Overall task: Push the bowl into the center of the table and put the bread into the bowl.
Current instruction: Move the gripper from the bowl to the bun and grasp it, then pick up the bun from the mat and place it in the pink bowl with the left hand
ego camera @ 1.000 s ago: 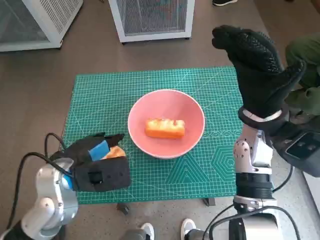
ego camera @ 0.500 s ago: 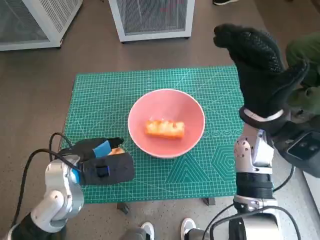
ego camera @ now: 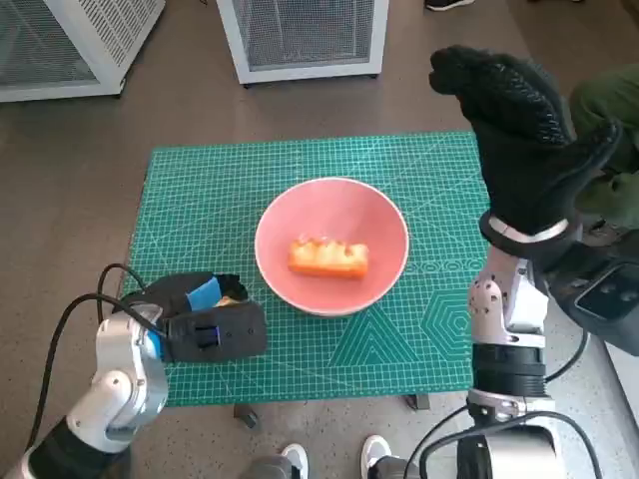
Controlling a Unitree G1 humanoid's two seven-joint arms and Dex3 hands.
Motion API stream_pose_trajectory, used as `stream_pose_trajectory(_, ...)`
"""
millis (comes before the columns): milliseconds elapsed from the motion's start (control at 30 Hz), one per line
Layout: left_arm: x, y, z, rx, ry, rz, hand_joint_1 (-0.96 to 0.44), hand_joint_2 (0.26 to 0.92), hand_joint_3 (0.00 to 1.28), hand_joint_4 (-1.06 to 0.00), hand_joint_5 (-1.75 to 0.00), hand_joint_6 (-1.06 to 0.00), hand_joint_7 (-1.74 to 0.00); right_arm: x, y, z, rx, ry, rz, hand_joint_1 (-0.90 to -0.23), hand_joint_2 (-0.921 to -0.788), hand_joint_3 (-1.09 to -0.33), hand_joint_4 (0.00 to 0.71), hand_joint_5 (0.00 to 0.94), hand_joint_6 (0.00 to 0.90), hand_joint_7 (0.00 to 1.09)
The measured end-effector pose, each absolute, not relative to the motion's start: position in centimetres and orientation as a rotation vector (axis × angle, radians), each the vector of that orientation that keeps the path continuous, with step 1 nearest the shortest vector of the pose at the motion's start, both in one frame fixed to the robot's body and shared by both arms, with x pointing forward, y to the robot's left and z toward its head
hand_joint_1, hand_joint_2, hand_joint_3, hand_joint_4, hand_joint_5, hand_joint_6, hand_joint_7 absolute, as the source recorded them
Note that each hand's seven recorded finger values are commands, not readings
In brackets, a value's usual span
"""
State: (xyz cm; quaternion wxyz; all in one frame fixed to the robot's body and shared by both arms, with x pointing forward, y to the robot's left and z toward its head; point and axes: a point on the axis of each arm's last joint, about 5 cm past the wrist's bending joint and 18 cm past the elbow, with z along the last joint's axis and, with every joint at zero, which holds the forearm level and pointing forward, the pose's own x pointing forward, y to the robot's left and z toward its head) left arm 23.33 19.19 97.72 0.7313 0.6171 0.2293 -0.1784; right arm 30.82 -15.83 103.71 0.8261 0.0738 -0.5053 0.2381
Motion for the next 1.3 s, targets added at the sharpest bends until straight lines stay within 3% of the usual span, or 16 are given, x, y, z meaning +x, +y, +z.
stream_pose_trajectory(133,23.6,19.3,97.5,1.357,0.506,-0.382,-0.38,0.904,0.02,-0.72,-0.38,-0.77,-1.14,30.8,-15.8,103.7,0.156,-1.076,0.506,-0.654,-0.921,-0.692,0.290,0.000,0.221,0.39)
stream_pose_trajectory(200,23.7,19.3,97.4,1.359,0.502,-0.378,-0.15,0.892,0.04,-0.74,-0.68,-0.77,-1.19,30.8,-15.8,103.8,0.156,-1.077,0.507,-0.653,-0.921,-0.692,0.290,0.000,0.222,0.39)
stream_pose_trajectory(267,23.8,19.4,97.2,1.364,0.499,-0.373,-0.08,0.884,0.04,-0.76,-0.81,-0.76,-1.17,30.8,-15.8,103.8,0.155,-1.079,0.506,-0.653,-0.921,-0.692,0.290,0.000,0.222,0.39)
stream_pose_trajectory(400,23.9,19.6,97.1,1.373,0.489,-0.361,-0.01,0.629,0.54,-0.69,-1.32,-0.77,-1.01,30.8,-15.8,103.8,0.155,-1.080,0.505,-0.653,-0.921,-0.691,0.291,0.000,0.223,0.39)
stream_pose_trajectory(500,23.9,19.7,97.1,1.378,0.476,-0.356,0.00,0.564,0.68,-0.66,-1.46,-0.76,-1.00,30.8,-15.8,103.8,0.154,-1.081,0.505,-0.653,-0.921,-0.691,0.291,0.000,0.223,0.38)
stream_pose_trajectory(800,23.7,20.1,97.0,1.377,0.462,-0.354,0.00,0.571,0.70,-0.63,-1.53,-0.73,-1.00,30.8,-15.8,103.8,0.152,-1.086,0.503,-0.652,-0.921,-0.692,0.287,0.000,0.224,0.38)
stream_pose_trajectory(1000,23.5,20.6,97.4,1.362,0.452,-0.330,0.00,0.648,0.55,-0.65,-1.45,-0.74,-0.95,30.8,-15.8,103.8,0.152,-1.087,0.503,-0.652,-0.921,-0.692,0.286,0.000,0.224,0.38)
stream_pose_trajectory(1300,23.0,21.4,99.6,1.349,0.382,-0.262,0.00,0.668,0.47,-0.72,-1.36,-0.78,-0.89,30.8,-15.8,103.8,0.151,-1.089,0.502,-0.652,-0.921,-0.694,0.285,0.000,0.224,0.38)
